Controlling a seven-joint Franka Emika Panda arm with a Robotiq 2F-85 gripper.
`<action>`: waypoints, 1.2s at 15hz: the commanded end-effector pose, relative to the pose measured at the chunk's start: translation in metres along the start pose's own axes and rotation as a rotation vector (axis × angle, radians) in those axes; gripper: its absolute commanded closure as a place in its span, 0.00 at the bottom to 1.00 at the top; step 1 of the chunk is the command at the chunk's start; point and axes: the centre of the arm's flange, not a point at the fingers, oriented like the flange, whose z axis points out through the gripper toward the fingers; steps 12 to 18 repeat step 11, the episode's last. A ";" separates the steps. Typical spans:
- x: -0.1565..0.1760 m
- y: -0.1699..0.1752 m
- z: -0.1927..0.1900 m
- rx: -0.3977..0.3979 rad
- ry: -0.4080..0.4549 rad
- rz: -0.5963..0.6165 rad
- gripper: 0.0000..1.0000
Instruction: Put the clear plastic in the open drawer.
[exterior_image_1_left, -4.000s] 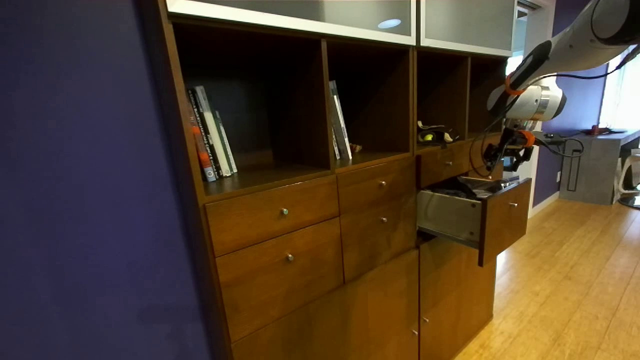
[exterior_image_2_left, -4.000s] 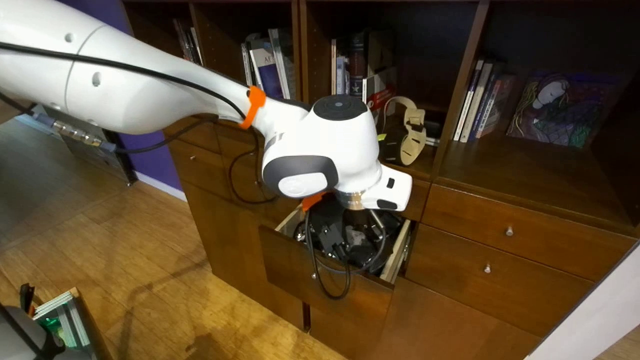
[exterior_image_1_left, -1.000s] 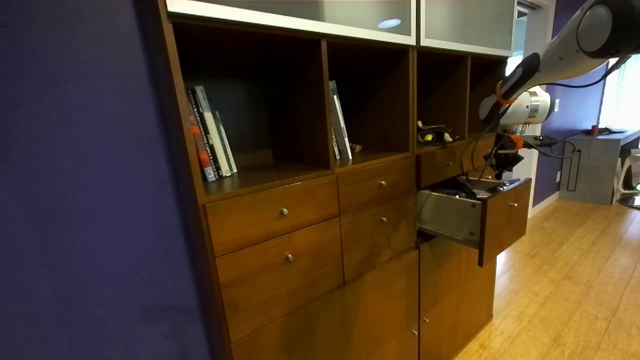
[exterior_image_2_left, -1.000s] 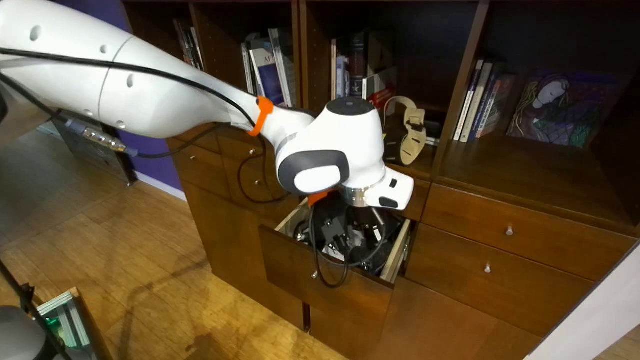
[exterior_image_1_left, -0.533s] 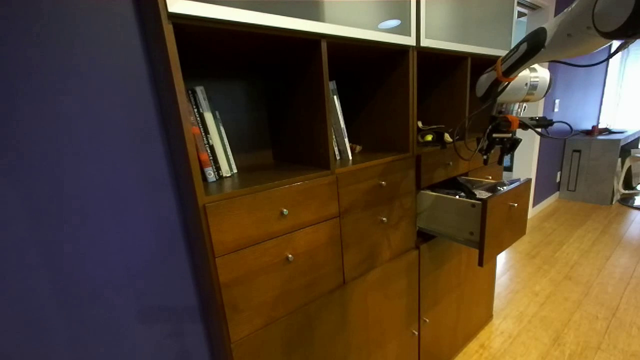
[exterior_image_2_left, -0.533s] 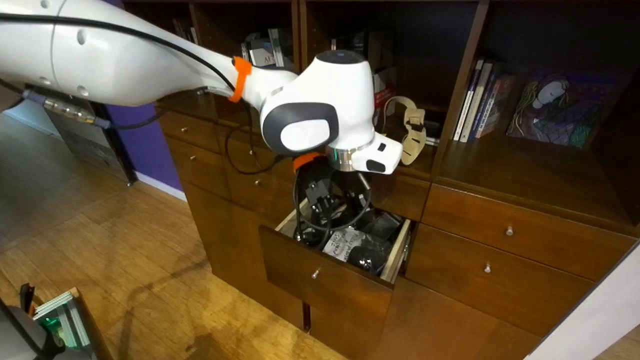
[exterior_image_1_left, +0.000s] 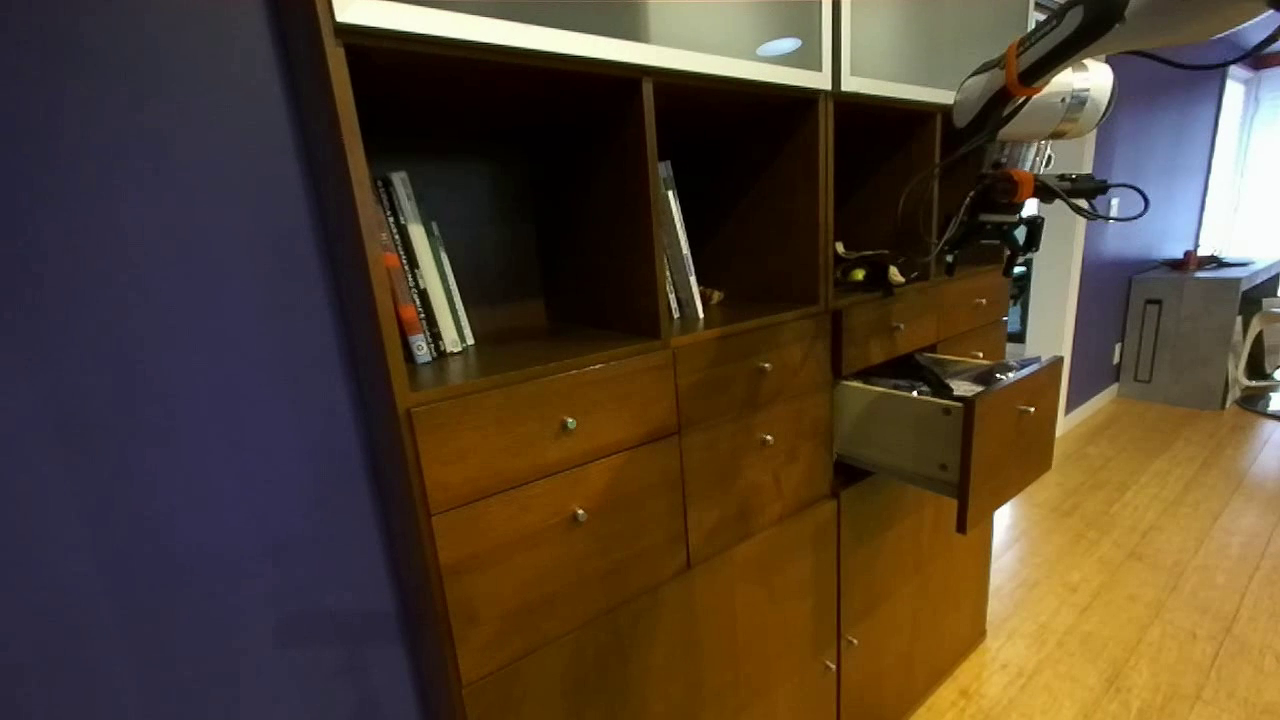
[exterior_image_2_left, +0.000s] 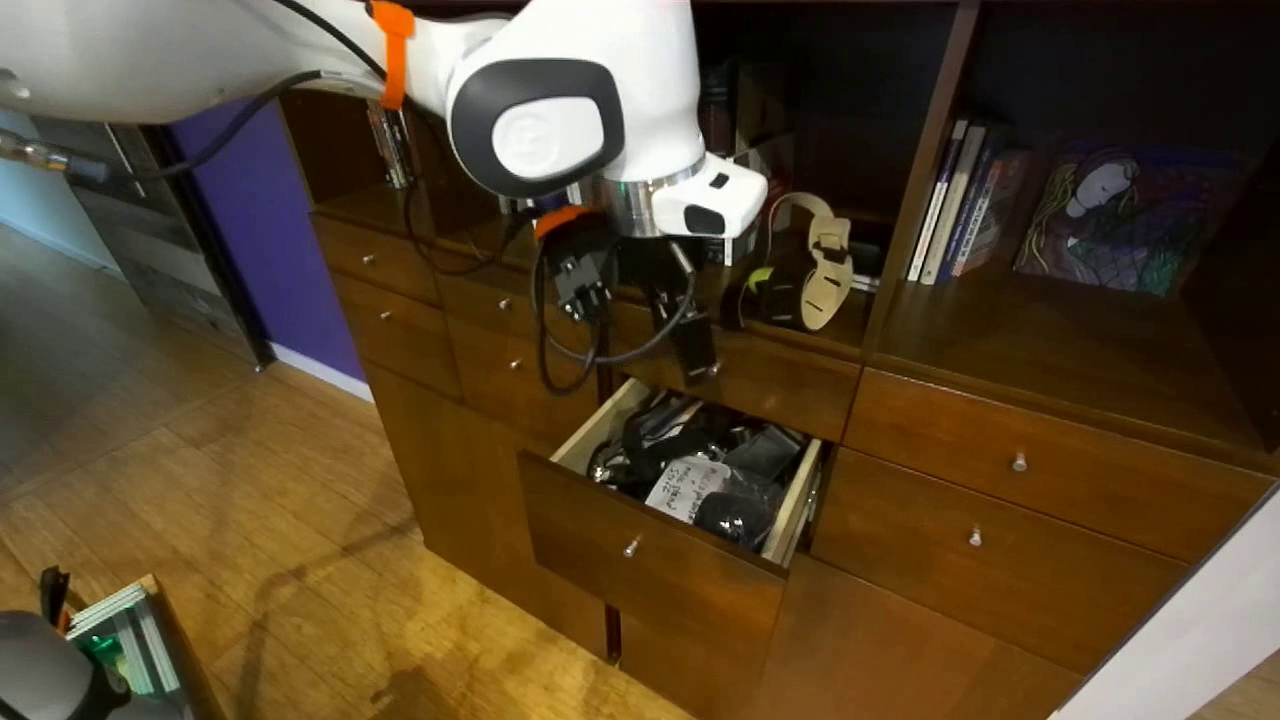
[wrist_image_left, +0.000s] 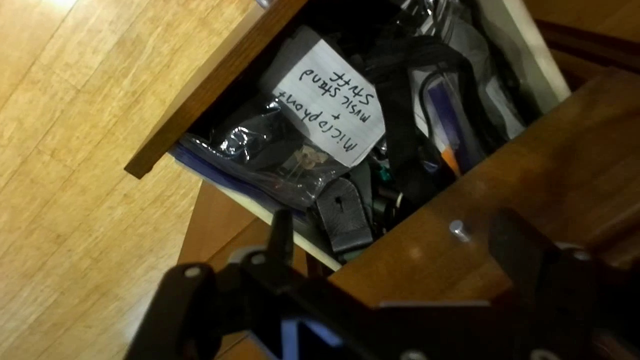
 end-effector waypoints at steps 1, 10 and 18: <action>-0.024 -0.007 -0.045 -0.013 0.026 -0.005 0.00; -0.038 -0.014 -0.078 0.021 -0.033 -0.044 0.00; -0.039 -0.014 -0.077 0.022 -0.036 -0.044 0.00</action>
